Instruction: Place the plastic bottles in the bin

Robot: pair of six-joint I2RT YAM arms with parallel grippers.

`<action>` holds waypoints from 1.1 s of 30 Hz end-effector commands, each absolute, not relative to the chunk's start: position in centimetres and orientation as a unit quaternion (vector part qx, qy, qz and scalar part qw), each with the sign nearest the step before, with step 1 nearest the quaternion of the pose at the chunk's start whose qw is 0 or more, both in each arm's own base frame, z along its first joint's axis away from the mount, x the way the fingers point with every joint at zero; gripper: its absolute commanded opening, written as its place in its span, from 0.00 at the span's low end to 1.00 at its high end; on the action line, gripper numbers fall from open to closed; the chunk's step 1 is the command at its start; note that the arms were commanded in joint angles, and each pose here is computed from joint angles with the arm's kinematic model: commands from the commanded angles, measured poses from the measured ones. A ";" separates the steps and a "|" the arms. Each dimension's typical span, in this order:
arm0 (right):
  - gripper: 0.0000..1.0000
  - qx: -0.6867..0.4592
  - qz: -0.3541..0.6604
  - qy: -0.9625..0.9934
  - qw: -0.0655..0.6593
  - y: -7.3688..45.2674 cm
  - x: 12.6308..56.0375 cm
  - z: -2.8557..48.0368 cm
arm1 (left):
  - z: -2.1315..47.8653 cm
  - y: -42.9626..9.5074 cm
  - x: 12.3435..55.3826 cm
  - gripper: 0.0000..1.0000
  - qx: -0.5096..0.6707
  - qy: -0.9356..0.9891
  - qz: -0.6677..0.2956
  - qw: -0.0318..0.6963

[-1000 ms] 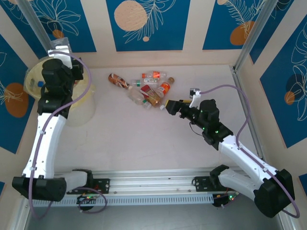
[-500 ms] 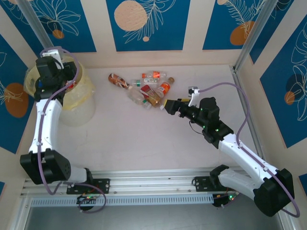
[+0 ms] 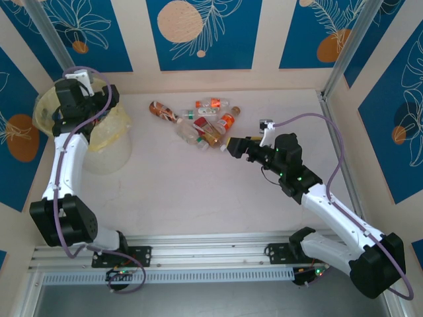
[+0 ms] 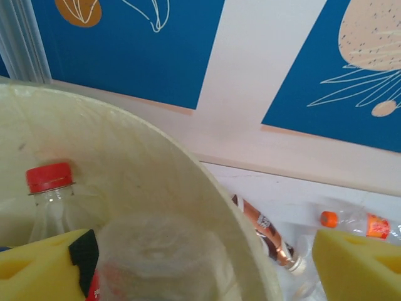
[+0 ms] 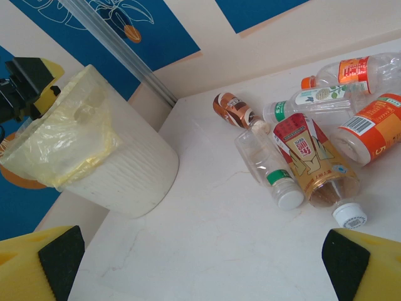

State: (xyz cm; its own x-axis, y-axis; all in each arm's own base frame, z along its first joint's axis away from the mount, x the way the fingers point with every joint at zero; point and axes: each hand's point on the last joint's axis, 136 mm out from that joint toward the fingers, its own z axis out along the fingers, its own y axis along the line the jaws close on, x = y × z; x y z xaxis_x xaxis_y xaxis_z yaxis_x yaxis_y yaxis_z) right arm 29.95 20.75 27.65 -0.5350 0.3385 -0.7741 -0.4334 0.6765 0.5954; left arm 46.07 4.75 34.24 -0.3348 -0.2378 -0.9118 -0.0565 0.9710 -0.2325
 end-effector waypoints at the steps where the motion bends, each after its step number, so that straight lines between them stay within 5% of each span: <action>1: 1.00 -0.036 0.398 0.771 0.497 20.8 30.0 29.0 | 36.5 5.0 45.6 0.94 -0.094 0.802 -0.084 0.584; 4: 1.00 -0.037 0.398 0.771 0.496 20.8 30.0 29.0 | 36.6 4.9 45.5 1.00 -0.097 0.802 -0.090 0.583; 24: 1.00 -0.022 0.385 0.776 0.499 20.0 29.9 28.5 | 36.5 6.8 42.6 1.00 -0.207 0.799 -0.006 0.565; 33: 1.00 -0.004 0.370 0.784 0.498 19.3 30.3 27.9 | 38.8 -2.1 42.0 1.00 -0.123 0.792 0.008 0.599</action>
